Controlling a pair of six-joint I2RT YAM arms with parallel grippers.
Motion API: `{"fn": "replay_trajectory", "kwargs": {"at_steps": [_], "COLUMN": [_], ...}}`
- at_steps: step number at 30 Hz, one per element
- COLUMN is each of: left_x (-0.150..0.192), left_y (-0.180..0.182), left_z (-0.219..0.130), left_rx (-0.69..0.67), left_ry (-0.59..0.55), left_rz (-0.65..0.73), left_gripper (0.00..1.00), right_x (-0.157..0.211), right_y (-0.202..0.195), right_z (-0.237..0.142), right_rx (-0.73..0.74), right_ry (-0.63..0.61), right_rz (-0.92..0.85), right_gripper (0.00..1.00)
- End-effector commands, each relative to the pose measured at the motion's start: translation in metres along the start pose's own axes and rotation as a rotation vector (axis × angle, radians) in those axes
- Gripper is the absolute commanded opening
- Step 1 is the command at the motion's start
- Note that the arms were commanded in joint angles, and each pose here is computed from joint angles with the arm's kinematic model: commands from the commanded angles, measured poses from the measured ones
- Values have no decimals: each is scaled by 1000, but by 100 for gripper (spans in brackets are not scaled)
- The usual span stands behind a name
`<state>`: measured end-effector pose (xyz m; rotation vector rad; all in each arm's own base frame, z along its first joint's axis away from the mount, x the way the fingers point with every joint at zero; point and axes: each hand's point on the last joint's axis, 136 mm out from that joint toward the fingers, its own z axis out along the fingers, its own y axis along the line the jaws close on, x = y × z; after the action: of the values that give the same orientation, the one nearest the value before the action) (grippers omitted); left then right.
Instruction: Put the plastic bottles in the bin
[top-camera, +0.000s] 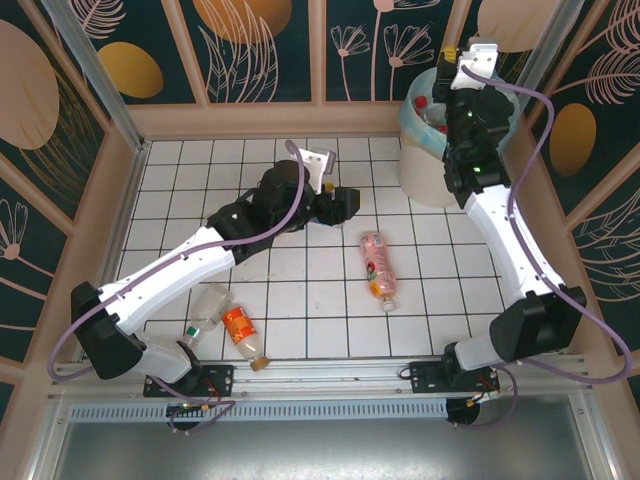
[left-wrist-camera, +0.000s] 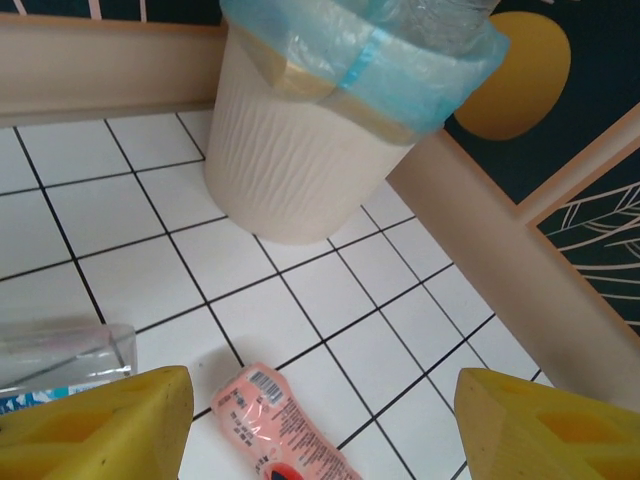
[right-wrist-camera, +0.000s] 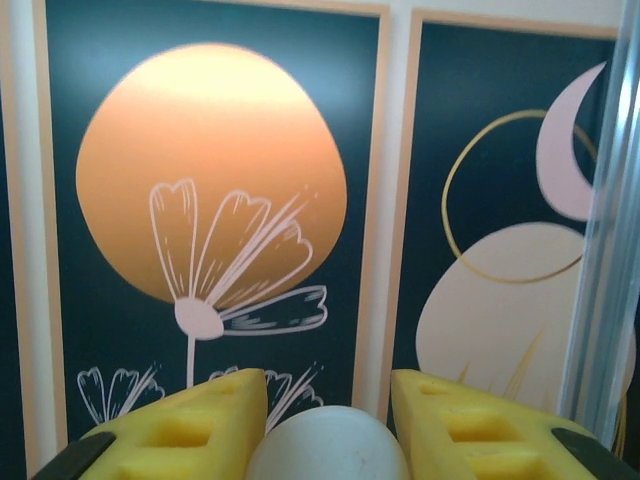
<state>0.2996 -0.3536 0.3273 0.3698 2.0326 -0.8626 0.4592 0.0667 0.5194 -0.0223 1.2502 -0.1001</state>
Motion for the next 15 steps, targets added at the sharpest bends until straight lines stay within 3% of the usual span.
{"fn": "replay_trajectory", "kwargs": {"at_steps": [1,7,15], "left_x": [-3,4,14], "left_y": [-2,3,14], "left_z": [-2,3,11], "left_rx": [10,-5,-48], "left_ry": [-26,-11,8], "left_rz": [-17,-25,-26], "left_gripper": [70,70,71], "right_x": [23,22,101], "right_y": [5,3,-2], "right_z": [12,25,35], "right_rx": [-7,10,35], "right_ry": [33,33,258], "right_rz": [15,21,170], "right_gripper": [11,11,17]}}
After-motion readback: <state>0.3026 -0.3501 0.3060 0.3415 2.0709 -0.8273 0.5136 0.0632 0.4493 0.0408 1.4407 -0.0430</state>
